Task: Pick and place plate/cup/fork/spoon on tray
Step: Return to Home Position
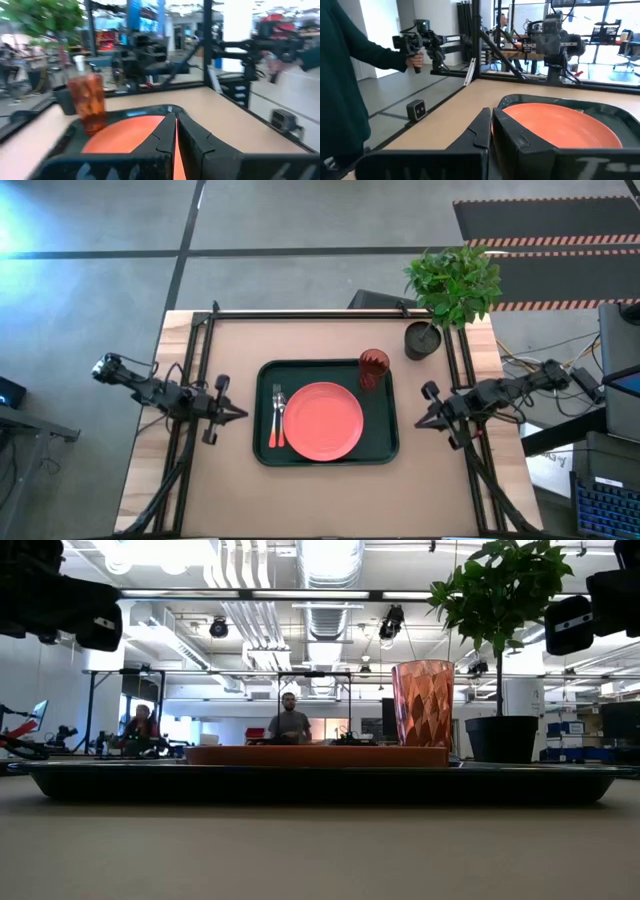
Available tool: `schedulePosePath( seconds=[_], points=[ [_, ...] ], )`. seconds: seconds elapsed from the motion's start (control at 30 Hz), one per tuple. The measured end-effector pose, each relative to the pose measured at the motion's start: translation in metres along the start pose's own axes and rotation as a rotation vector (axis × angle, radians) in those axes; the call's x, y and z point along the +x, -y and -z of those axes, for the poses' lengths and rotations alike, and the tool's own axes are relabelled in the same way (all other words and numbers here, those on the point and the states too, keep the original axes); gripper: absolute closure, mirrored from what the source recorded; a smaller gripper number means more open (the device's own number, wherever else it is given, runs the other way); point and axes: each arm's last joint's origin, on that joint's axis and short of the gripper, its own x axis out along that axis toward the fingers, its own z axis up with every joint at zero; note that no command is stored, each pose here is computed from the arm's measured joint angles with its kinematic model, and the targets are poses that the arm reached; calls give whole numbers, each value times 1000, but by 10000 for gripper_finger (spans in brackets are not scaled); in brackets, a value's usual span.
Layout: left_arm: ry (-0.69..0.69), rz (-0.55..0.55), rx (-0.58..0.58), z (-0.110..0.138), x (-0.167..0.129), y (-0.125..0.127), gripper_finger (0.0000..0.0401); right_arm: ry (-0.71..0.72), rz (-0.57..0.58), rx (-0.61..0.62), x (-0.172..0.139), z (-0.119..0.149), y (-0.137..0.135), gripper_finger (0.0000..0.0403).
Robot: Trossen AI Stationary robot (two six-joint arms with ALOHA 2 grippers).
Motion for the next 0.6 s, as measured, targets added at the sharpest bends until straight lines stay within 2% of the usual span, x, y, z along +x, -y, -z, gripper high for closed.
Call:
schedulePosePath(
  seconds=[0.13, 0.23, 0.4, 0.6],
  points=[
    [38, -71, 1, -3, -2, -7, 401, 0, 47, -25, 0, 0, 5, 394],
    [44, -112, 19, -3, -2, -12, 401, -3, 126, -49, -1, 0, 12, 394],
    [29, -132, -18, -2, -1, -15, 401, -10, 265, -57, -5, 0, 25, 394],
    [3, -126, -27, 1, 1, -15, 401, -9, 233, -59, -5, 0, 28, 394]
  ],
)
